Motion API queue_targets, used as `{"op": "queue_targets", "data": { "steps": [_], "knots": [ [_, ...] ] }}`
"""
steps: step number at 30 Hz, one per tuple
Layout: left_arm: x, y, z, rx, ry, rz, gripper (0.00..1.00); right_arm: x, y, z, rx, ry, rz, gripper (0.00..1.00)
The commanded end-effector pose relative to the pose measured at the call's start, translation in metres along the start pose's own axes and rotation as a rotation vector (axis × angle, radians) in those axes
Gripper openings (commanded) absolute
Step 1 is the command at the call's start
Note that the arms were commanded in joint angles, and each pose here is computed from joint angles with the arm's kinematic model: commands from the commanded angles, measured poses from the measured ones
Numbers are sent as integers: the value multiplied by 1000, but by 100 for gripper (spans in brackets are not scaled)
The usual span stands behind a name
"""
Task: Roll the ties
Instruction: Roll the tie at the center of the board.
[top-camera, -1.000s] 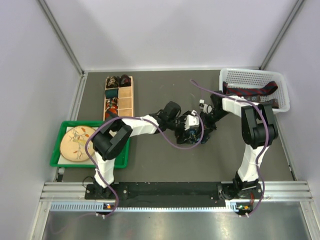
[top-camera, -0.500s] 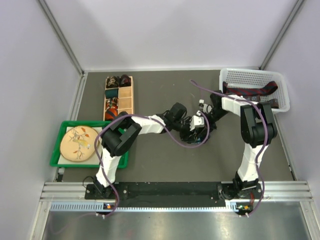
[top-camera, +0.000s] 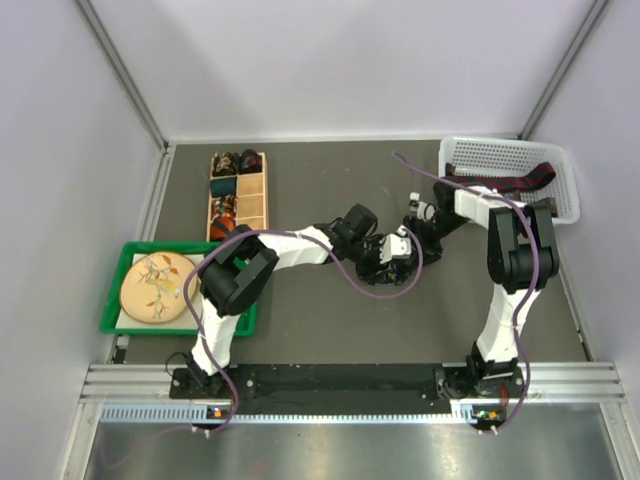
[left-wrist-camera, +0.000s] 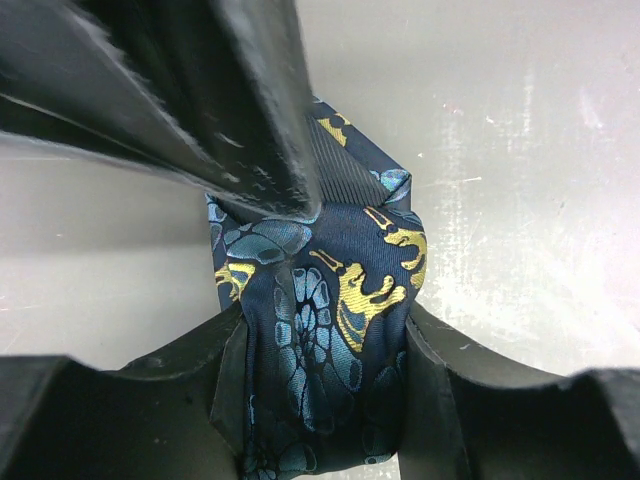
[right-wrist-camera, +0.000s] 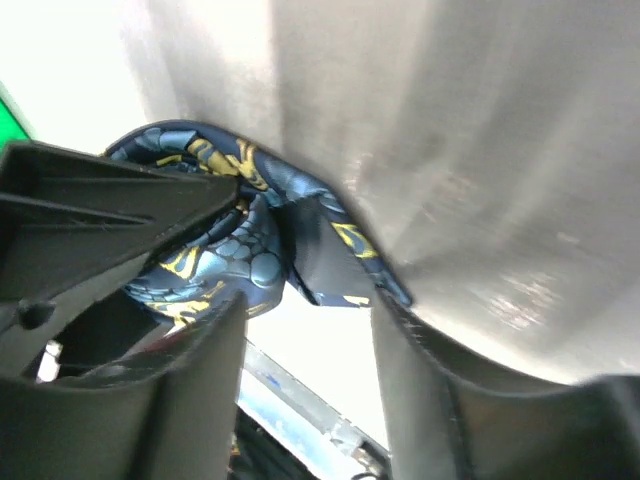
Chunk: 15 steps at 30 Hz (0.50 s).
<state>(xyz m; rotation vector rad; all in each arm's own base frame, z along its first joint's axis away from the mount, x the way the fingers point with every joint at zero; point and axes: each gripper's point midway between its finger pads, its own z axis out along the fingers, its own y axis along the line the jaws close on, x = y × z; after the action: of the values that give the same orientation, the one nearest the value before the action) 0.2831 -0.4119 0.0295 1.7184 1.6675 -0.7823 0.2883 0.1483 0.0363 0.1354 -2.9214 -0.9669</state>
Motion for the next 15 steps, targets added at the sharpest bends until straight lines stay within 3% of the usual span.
{"op": "queue_targets", "data": {
  "steps": [1,6,15],
  "knots": [
    [67,-21,-7,22,295,-42,23,-12,16,-24,-55,-102,-60,62],
    [71,-21,-5,41,340,-53,25,-15,31,-23,-149,-135,-65,68],
    [68,-21,1,63,338,-93,28,8,62,-6,-260,-56,-90,58]
  ]
}}
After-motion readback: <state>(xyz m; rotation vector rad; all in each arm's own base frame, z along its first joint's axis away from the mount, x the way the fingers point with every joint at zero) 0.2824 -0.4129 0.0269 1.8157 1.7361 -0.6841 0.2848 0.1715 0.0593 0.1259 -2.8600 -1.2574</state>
